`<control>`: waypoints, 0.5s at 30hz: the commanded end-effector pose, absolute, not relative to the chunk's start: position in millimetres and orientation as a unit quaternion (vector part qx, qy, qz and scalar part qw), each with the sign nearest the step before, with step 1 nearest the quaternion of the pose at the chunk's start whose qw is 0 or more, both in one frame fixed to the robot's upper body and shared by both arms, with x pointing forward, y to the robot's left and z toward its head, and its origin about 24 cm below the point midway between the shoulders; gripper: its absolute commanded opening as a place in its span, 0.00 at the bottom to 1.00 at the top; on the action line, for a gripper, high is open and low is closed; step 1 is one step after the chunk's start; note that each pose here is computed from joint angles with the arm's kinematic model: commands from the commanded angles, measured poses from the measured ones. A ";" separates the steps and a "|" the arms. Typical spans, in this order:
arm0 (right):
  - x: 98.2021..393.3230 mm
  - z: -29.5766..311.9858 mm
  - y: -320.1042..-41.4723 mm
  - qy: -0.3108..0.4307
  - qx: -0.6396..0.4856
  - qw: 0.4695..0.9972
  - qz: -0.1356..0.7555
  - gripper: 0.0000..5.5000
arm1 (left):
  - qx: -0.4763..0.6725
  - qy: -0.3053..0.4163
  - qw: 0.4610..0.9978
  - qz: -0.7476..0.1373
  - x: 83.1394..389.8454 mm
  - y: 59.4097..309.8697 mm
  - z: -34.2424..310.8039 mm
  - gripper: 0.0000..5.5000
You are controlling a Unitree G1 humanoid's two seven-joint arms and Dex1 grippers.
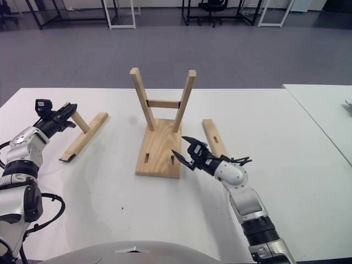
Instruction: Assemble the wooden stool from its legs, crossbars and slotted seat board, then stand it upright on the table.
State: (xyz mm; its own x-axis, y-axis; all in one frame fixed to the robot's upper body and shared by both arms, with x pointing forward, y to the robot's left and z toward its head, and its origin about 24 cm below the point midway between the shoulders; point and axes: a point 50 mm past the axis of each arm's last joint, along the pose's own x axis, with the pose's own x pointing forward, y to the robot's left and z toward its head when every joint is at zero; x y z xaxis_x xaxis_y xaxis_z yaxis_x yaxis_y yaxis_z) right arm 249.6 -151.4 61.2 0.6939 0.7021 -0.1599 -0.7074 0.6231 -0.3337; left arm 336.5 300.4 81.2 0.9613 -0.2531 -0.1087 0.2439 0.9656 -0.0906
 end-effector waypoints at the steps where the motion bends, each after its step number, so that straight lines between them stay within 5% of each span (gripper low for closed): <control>1: 256.5 65.0 -153.8 -0.002 -0.205 0.899 0.387 0.56 | -0.059 0.242 0.959 -0.133 299.8 281.6 -3.5 0.07; 11: 257.6 62.5 -151.2 -0.001 -0.216 0.894 0.394 0.56 | -0.057 0.299 0.938 -0.163 278.3 257.5 -40.5 0.07; 15: 261.2 64.0 -148.3 -0.008 -0.218 0.892 0.395 0.56 | -0.077 0.208 0.964 -0.144 303.1 268.1 -2.9 0.13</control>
State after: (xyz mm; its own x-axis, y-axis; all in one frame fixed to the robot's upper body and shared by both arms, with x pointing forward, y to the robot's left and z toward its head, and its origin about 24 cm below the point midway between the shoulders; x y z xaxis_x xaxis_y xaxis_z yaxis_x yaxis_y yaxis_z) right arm 253.7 -153.4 57.0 0.6928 0.6993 -0.1760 -0.7073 0.6114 -0.3548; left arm 339.7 284.3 72.9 0.9547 -0.2772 -0.1078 0.2736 0.9607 -0.0470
